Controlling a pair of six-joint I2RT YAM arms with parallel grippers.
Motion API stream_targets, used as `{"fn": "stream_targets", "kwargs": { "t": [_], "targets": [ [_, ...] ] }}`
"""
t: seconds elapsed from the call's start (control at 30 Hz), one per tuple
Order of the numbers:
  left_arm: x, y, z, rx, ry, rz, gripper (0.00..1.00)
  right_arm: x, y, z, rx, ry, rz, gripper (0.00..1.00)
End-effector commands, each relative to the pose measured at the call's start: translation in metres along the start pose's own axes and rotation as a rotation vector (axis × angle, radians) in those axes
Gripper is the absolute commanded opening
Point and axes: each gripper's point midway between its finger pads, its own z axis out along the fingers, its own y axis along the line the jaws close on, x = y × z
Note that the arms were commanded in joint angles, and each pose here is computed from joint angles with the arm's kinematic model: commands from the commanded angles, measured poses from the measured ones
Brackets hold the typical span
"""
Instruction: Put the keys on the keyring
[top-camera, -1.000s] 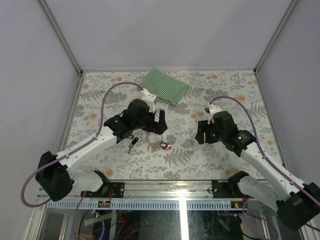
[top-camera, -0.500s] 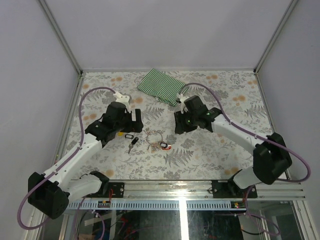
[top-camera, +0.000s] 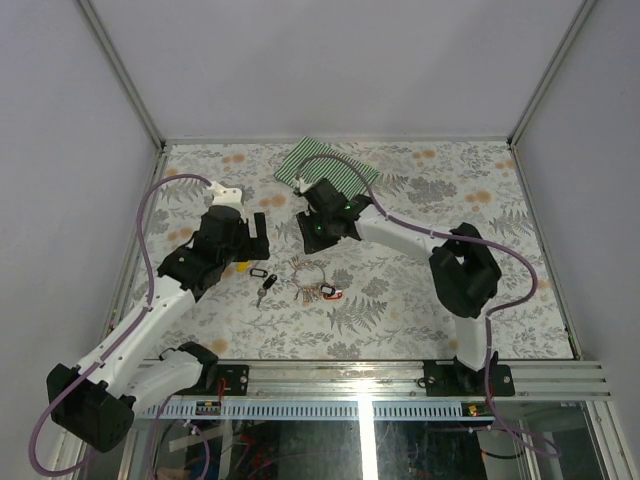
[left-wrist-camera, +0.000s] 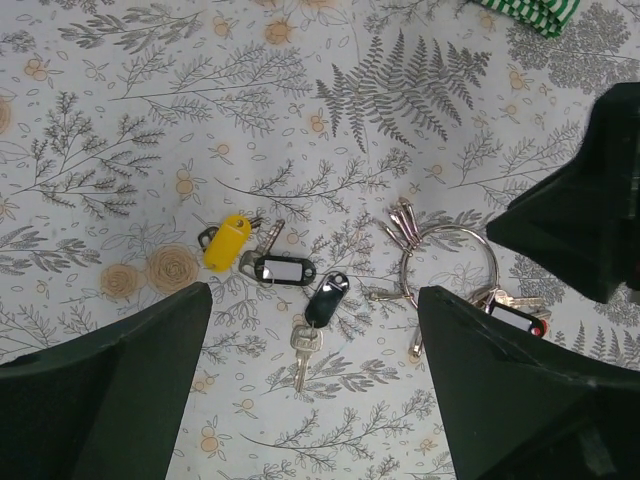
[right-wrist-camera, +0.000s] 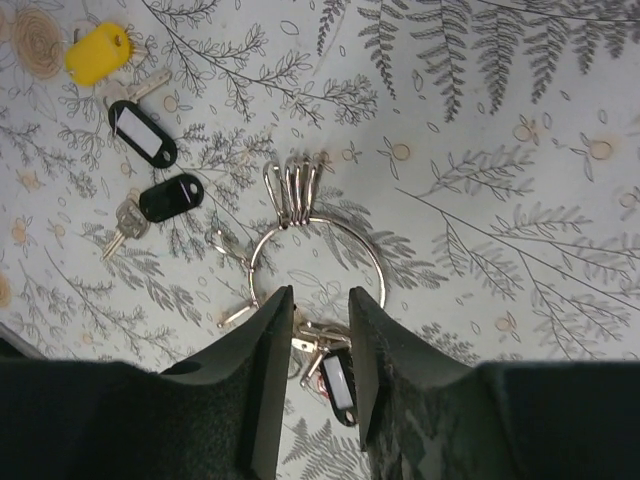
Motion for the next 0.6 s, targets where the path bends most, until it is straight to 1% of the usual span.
{"fn": "stream_targets", "kwargs": {
  "t": [0.0, 0.13, 0.27, 0.57],
  "targets": [
    [-0.012, 0.008, -0.001, -0.035, -0.049, -0.014, 0.86, -0.013, 0.009, 0.017, 0.047, 0.008, 0.039, 0.34],
    [-0.014, 0.009, -0.002, -0.034, -0.055, -0.017, 0.86, -0.017, 0.017, 0.036, 0.078, 0.039, 0.038, 0.33],
    [-0.014, 0.007, -0.003, -0.019, -0.054, -0.019, 0.86, -0.009, 0.016, 0.053, 0.106, 0.086, 0.049, 0.31],
    [-0.015, 0.004, -0.003, 0.003, -0.054, -0.021, 0.86, -0.003, 0.015, 0.070, 0.121, 0.100, 0.066, 0.30]
  ]
}}
